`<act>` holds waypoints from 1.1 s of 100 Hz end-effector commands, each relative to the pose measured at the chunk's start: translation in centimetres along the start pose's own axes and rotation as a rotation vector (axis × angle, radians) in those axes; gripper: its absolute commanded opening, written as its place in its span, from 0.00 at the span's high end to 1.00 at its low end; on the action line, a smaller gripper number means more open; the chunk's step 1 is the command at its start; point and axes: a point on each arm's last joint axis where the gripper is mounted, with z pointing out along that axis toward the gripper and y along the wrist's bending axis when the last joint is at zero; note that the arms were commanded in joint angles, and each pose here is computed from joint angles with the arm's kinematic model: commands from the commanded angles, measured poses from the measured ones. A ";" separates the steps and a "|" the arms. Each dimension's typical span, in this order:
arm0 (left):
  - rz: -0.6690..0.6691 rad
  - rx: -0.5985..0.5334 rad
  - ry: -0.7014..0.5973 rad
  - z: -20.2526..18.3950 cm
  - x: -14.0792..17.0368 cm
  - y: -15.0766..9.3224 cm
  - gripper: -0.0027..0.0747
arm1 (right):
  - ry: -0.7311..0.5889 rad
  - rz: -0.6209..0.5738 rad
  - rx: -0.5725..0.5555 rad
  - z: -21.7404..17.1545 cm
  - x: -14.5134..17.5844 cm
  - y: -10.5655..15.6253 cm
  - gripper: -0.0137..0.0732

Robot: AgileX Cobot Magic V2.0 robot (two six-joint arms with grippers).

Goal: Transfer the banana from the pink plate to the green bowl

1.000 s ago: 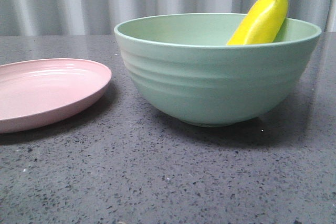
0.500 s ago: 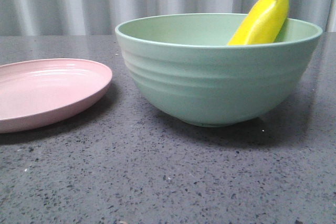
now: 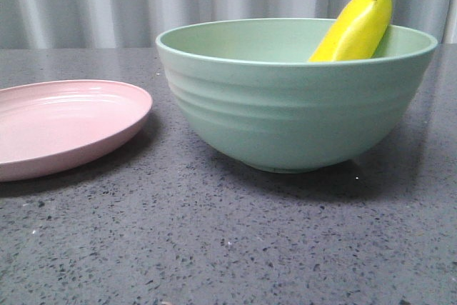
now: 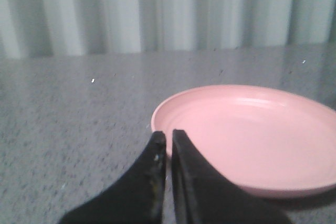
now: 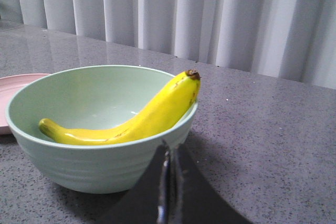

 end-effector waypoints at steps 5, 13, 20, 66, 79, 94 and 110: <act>-0.013 -0.035 0.069 -0.2 1.0 0.2 0.99 | -0.096 -0.024 -0.001 -0.1 -1.5 0.0 0.92; -0.015 -0.052 0.097 -0.2 1.3 0.3 0.99 | -0.096 -0.024 -0.001 -0.1 -1.5 0.0 0.92; -0.001 -0.067 0.096 -0.2 1.3 0.4 0.99 | -0.096 -0.024 -0.001 -0.1 -1.5 0.0 0.92; -0.002 -0.076 0.095 -0.2 1.3 0.4 0.99 | -0.096 -0.024 -0.001 -0.1 -1.5 0.0 0.92; -0.002 -0.076 0.095 -0.2 1.3 0.4 0.99 | -0.096 -0.024 -0.001 -0.1 -1.5 0.0 0.92; -0.002 -0.076 0.095 -0.2 1.3 0.4 0.99 | -0.096 -0.024 -0.001 -0.1 -1.5 0.0 0.92; -0.002 -0.076 0.095 -0.2 1.3 0.4 0.99 | -0.088 -0.024 -0.002 0.0 -1.2 0.0 0.92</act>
